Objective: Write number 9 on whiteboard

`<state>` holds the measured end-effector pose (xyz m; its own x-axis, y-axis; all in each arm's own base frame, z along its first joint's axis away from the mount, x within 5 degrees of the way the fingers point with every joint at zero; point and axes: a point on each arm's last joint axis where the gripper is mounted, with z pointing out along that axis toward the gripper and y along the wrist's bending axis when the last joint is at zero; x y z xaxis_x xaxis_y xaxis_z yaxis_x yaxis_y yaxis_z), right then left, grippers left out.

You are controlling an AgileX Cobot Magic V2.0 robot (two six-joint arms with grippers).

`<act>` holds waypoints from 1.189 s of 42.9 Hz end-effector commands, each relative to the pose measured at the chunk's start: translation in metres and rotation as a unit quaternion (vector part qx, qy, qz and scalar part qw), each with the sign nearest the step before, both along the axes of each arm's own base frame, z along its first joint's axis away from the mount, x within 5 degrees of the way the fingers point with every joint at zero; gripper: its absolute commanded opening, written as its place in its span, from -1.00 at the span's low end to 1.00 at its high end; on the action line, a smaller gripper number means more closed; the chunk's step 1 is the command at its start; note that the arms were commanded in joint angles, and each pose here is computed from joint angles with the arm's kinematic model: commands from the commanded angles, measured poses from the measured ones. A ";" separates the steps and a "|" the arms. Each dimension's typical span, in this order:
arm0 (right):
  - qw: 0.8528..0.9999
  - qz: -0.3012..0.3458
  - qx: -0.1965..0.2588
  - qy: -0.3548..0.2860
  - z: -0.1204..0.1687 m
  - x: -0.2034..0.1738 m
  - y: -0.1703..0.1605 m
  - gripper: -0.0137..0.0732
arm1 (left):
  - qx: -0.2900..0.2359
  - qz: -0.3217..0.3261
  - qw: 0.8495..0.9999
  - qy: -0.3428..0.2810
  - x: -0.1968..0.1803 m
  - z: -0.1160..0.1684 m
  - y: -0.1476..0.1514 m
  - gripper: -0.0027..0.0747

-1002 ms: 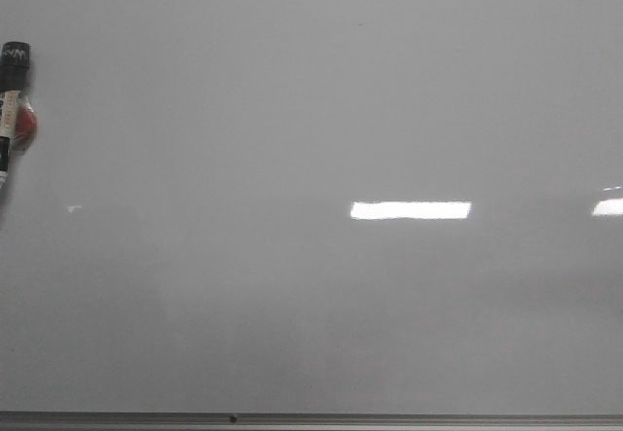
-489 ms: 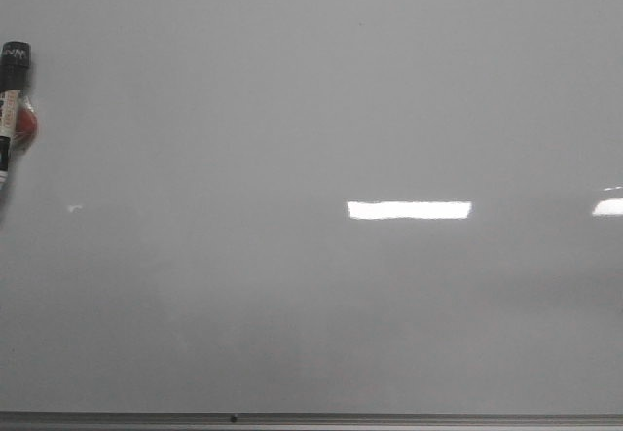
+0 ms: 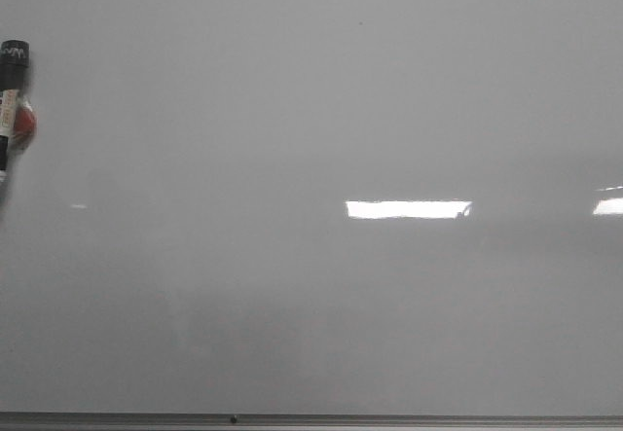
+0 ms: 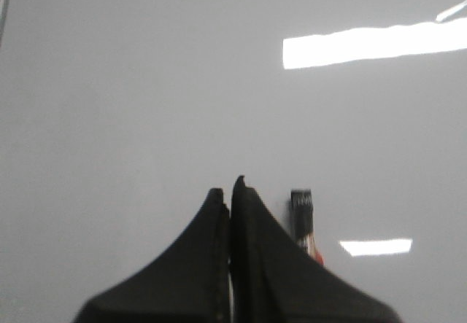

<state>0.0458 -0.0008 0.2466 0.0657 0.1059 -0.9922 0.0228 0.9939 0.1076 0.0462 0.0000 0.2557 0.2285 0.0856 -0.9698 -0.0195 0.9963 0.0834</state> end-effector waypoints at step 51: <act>0.998 0.002 -0.006 0.055 0.080 0.008 0.000 0.56 | -0.058 -0.041 0.981 0.180 0.048 0.063 -0.007 0.80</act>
<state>0.0535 0.0004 0.3096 -0.1353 0.1047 -0.9853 0.0270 0.9944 0.1020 0.0763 -0.0032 0.3095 -0.1313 0.0091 -0.9913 0.0377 0.9993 0.0041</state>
